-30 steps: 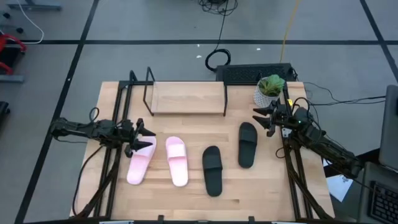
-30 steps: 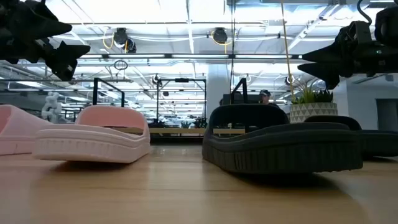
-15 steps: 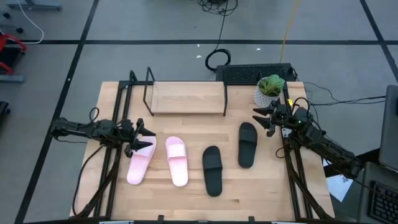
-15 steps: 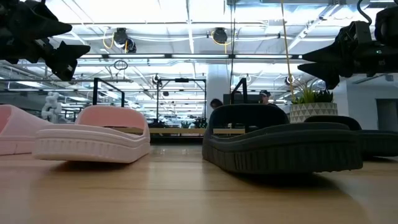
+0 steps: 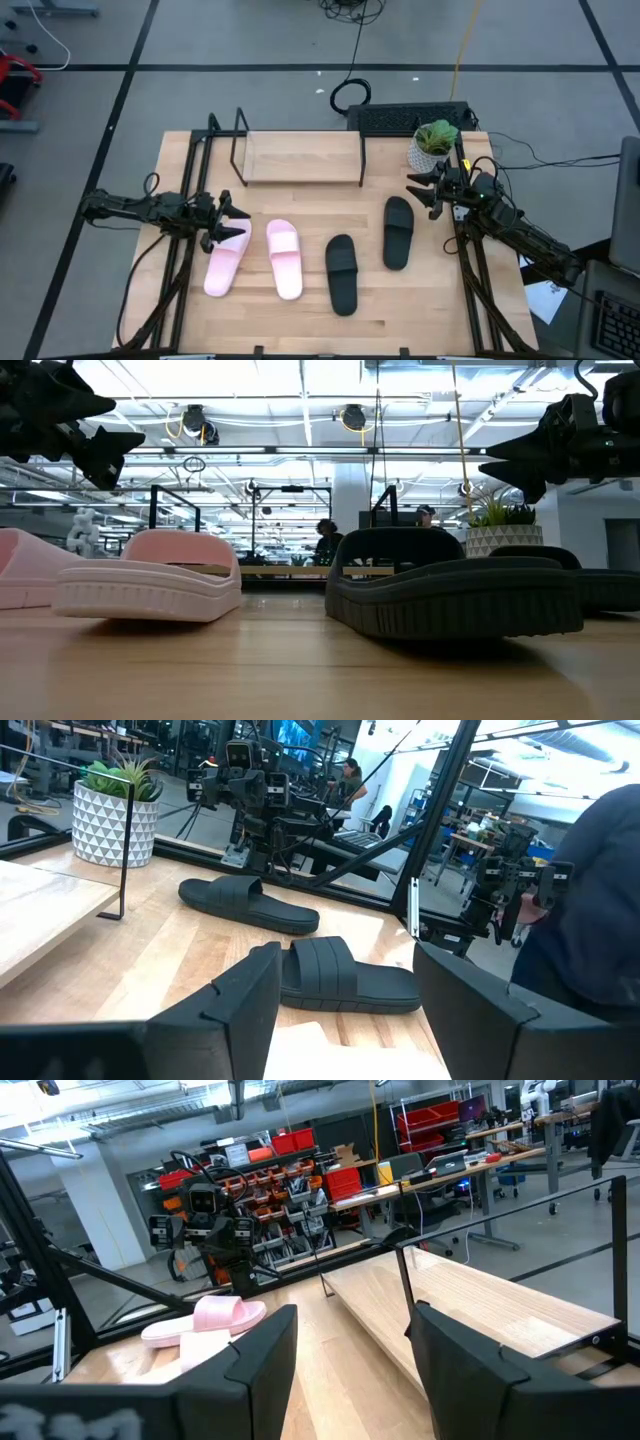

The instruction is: Pick and place slides into the shelf

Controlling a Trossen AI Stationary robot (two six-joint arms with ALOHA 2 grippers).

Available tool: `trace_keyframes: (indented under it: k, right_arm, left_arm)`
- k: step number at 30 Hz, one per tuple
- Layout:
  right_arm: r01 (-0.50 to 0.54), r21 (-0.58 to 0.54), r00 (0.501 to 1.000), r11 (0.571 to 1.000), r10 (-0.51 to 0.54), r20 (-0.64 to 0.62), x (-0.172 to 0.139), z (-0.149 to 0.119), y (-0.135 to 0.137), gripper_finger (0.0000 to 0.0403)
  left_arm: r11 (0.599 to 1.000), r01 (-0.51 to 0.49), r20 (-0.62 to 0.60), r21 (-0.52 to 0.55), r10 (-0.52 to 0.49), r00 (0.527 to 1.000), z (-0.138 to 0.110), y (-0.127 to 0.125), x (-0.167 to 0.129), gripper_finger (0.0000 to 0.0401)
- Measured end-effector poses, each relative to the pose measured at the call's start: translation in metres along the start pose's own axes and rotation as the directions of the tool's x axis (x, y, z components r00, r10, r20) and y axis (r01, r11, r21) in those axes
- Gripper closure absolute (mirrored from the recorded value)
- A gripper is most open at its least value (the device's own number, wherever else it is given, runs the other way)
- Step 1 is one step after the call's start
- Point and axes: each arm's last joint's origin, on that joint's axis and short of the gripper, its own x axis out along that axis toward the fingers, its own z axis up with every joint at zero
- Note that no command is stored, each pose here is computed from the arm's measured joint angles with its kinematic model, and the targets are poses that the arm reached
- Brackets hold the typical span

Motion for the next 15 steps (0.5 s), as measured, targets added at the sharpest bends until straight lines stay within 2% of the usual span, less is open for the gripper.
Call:
trace_keyframes:
  k: [6, 9, 12, 15]
  right_arm:
    - [0.023, 0.018, 1.0, 1.0, -0.023, 0.015, 0.0, 0.001, -0.0005, 0.0218]
    - [0.017, 0.149, 1.0, 0.989, -0.02, 0.015, 0.0, 0.0011, -0.0004, 0.0218]
    - [0.005, 0.326, 0.999, 0.945, -0.017, 0.034, -0.0001, 0.0029, 0.0001, 0.0218]
    - [-0.034, 0.403, 0.995, 0.915, -0.006, 0.098, -0.0005, 0.0092, 0.0018, 0.0218]
  left_arm:
    - [1.0, 0.0, 0.001, 0.0, 0.0, 1.0, 0.0002, -0.0001, 0.0, 0.0176]
    - [1.0, 0.0, 0.0, 0.0, 0.0, 1.0, 0.0001, 0.0, 0.0, 0.0176]
    - [1.0, 0.0, 0.0, 0.0, 0.0, 1.0, 0.0, 0.0, 0.0, 0.0176]
    - [1.0, -0.007, 0.002, 0.004, 0.007, 1.0, 0.0001, 0.0002, 0.0, 0.0176]
